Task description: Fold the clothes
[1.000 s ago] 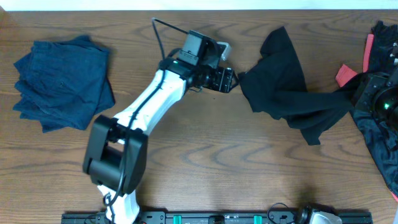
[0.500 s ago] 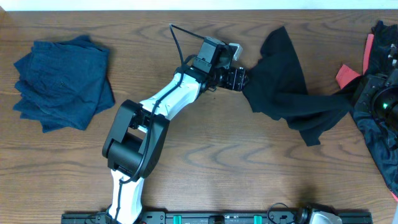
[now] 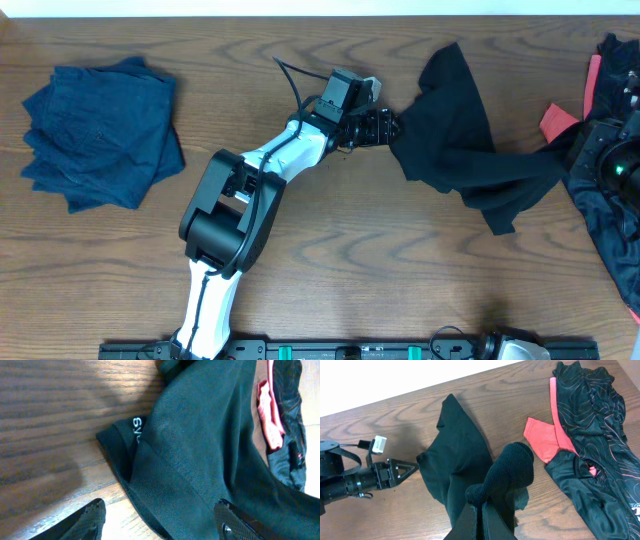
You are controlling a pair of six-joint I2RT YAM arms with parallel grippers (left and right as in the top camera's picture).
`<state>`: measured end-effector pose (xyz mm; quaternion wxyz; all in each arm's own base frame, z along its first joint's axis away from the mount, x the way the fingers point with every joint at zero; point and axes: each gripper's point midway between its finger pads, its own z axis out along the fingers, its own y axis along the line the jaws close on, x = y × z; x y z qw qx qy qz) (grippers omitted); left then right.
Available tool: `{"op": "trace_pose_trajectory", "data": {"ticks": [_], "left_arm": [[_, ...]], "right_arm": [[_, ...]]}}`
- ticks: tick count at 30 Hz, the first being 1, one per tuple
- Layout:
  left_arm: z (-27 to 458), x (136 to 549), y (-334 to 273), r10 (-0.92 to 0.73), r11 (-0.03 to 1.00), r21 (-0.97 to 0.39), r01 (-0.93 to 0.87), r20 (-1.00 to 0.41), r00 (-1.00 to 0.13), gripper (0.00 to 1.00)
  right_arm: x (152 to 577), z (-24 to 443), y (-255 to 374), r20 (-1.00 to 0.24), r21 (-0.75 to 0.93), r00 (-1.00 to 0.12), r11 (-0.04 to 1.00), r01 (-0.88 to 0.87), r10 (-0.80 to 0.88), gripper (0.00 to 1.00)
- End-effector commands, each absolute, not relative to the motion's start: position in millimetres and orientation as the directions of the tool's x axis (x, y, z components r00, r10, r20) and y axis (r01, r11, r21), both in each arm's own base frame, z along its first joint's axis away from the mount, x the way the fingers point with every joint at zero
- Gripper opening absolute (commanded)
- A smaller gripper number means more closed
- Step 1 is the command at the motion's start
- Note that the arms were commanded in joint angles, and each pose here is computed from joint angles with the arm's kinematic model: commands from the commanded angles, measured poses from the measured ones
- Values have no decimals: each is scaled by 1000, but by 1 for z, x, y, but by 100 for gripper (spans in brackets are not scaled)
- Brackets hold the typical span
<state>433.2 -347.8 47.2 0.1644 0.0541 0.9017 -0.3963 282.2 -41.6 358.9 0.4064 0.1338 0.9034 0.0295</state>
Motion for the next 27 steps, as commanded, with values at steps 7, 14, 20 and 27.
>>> {"op": "trace_pose_trajectory", "data": {"ticks": [7,14,20,27], "left_arm": [[48,431,-357,-174,649,-760,37,-195,-965,68],[50,427,-366,-203,630,-776,-9,-154,-967,65],[48,422,-373,-200,642,-767,-2,-165,-966,65],[37,421,-371,-244,682,-729,-53,-158,-957,65]], "right_arm": [[282,362,-38,-734,158,-630,965,207,255,1],[282,362,-38,-734,158,-630,966,207,255,1],[282,362,-38,-733,158,-630,966,207,255,1],[281,362,-38,-733,158,-630,966,207,255,1]]}}
